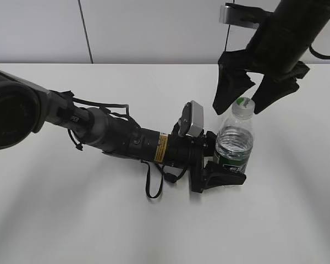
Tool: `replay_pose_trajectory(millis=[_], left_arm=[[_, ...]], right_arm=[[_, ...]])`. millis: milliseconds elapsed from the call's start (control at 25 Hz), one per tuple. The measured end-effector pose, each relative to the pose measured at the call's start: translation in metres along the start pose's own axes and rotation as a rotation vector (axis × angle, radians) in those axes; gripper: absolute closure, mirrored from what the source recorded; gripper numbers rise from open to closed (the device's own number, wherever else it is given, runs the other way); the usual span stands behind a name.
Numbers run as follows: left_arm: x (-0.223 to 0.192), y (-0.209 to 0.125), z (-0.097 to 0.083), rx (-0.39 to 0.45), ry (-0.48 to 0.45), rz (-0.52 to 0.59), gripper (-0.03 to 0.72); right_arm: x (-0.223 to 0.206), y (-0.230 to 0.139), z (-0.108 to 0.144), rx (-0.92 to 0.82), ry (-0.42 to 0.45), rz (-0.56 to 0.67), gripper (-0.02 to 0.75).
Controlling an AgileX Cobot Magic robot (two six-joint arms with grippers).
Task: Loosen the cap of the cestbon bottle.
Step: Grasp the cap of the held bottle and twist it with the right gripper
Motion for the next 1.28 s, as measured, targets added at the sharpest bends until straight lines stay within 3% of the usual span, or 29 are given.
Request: replay_pose_trajectory(millis=[280,920,1280], left_arm=[[0.000,0.000,0.000,0.001,0.000,0.000,0.153],[0.000,0.000,0.000,0.001,0.000,-0.001,0.153],[0.000,0.000,0.000,0.001,0.001,-0.001,0.153]], right_arm=[[0.010,-0.001,-0.007,-0.111,-0.049,-0.030,0.181],[0.010,0.000,-0.008,-0.061,-0.056,-0.030,0.444],[0.011,0.000,-0.008,0.088,-0.060,-0.025,0.445]])
Point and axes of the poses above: a point on each arm's last joint axis where the gripper is mounted, x pointing back along that axis away from the gripper, z along the wrist's bending axis when the last joint is at zero, y = z × x, the point moved 10 cm from there along -x, pointing out along that axis toward the gripper, and after that the axes turned 14 degrees about -x, right-handed, at the moved point
